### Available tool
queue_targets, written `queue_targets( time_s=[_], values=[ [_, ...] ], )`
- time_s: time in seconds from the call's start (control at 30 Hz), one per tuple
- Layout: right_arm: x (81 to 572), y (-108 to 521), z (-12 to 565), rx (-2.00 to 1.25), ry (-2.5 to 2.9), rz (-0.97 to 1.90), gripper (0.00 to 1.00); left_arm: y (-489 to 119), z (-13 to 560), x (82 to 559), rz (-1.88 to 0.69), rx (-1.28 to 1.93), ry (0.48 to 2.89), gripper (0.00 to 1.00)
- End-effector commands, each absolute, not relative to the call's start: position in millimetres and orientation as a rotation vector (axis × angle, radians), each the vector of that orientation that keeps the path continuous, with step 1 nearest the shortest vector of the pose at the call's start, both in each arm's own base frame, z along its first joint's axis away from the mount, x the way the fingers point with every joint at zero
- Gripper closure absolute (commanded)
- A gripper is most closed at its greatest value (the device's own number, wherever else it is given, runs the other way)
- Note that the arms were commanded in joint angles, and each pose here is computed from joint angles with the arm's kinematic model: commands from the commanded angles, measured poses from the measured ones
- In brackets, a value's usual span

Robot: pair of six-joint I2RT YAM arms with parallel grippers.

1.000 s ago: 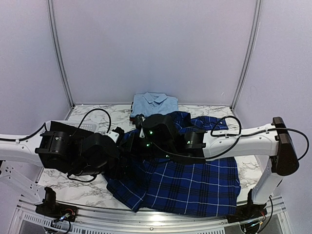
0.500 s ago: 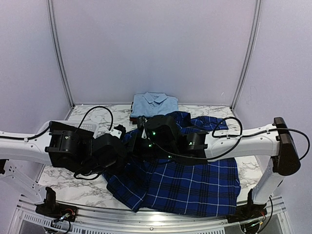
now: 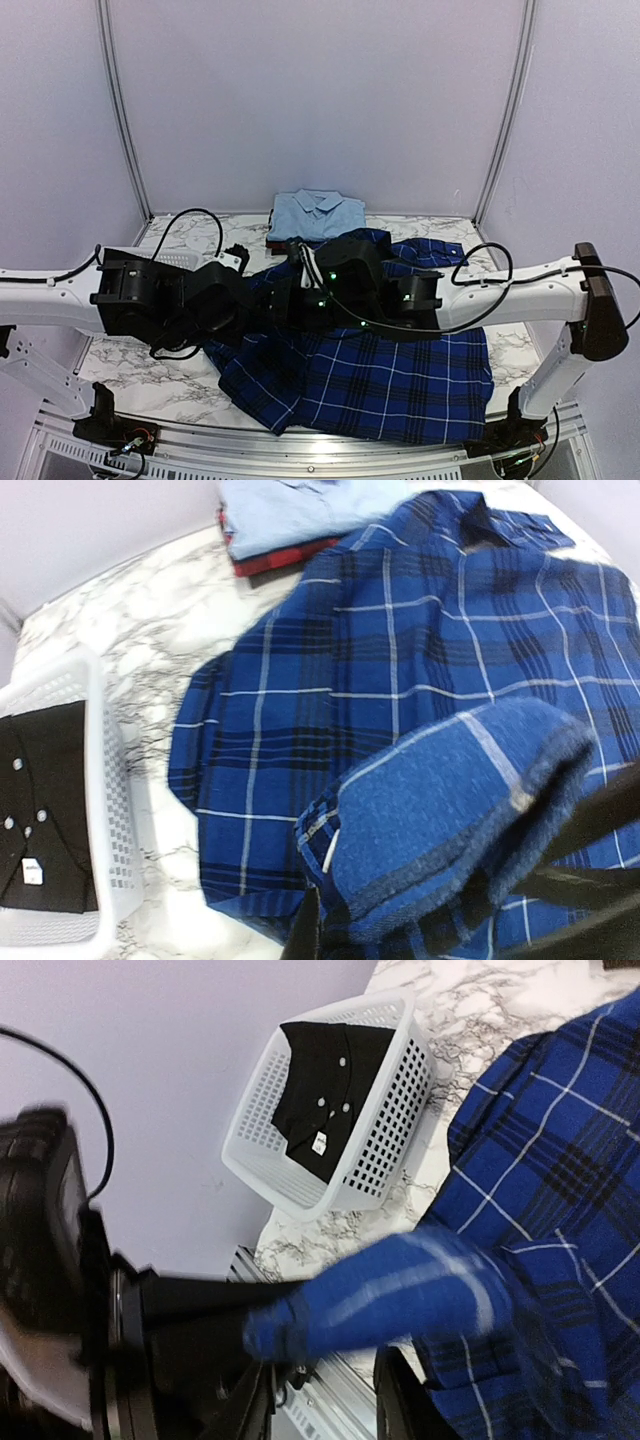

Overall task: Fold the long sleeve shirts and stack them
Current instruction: Pass from the right arm to the left, then pick up the corner of the shirt from the center of the board.

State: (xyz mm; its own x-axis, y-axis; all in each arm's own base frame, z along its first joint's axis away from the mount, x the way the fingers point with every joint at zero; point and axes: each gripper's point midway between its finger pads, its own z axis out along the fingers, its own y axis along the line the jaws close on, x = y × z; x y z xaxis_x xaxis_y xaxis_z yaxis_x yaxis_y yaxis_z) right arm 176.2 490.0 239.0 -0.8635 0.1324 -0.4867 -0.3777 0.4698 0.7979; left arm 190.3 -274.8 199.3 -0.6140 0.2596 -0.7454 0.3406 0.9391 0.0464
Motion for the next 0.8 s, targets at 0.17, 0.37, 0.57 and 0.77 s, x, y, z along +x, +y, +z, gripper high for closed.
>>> queue_targets(
  time_s=[0.17,0.37,0.57,0.77],
  values=[
    [148.9,411.9,217.0,-0.525,2.221,1.133,0.55,-213.7,225.7,222.3,-0.091,0.173,2.234,1.00],
    [117.2,362.6,187.0,-0.765,2.269,0.939,0.52,-182.3,235.1,255.6,0.009,0.061,2.238,1.00],
    [77.9,317.3,148.2,-0.976,2.382,0.725,0.52,-146.9,254.0,294.0,0.078,-0.055,2.238,1.00],
    [48.3,280.3,122.3,-1.034,2.511,0.627,0.52,-130.0,265.0,307.5,0.097,-0.104,2.227,1.00]
  ],
)
